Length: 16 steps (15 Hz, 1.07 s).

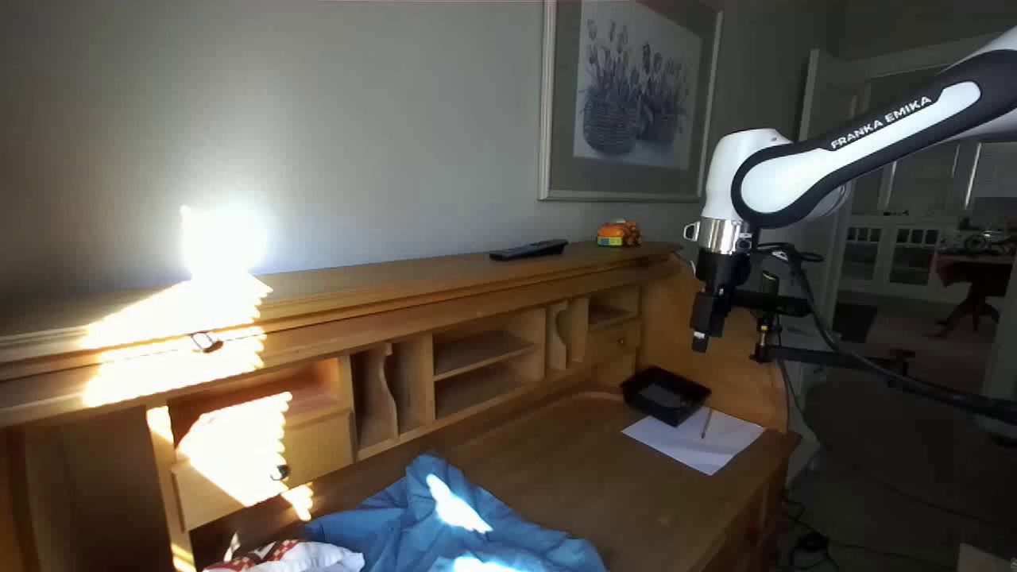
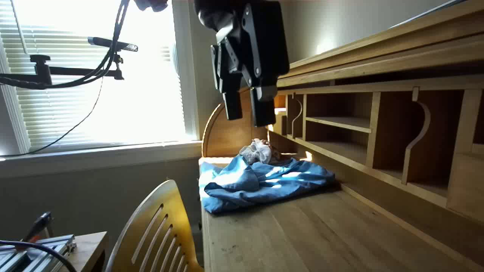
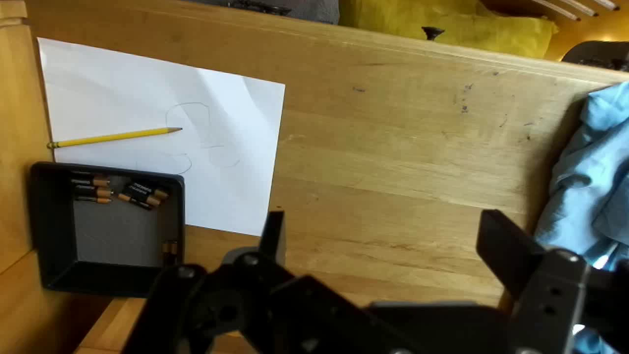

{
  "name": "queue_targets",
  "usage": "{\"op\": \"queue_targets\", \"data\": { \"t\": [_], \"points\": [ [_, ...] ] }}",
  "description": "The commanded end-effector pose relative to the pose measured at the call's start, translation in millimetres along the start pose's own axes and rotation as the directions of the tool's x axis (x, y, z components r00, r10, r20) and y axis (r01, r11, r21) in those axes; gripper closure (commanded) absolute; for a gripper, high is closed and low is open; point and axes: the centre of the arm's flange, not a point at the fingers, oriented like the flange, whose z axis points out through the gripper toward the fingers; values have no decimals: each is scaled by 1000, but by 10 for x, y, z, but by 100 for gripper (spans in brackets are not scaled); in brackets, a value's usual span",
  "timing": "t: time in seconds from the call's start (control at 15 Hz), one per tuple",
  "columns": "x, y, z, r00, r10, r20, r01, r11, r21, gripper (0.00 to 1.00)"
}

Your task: Fold the towel on the table

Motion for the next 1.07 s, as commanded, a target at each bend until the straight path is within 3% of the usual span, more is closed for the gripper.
{"op": "queue_targets", "data": {
  "t": [0.0, 0.13, 0.27, 0.53, 0.73, 1.0],
  "points": [
    [0, 0, 0, 1000, 0, 0, 0, 1000, 0, 0],
    [0, 0, 0, 1000, 0, 0, 0, 1000, 0, 0],
    [123, -318, 57, 998, -55, -12, 55, 998, -5, 0],
    [278, -1388, 248, 953, -300, -31, 298, 953, -51, 0],
    [260, -2340, 484, 877, -480, -27, 478, 876, -72, 0],
    [191, -3338, 903, 720, -694, -18, 687, 715, -130, 0]
  ]
}}
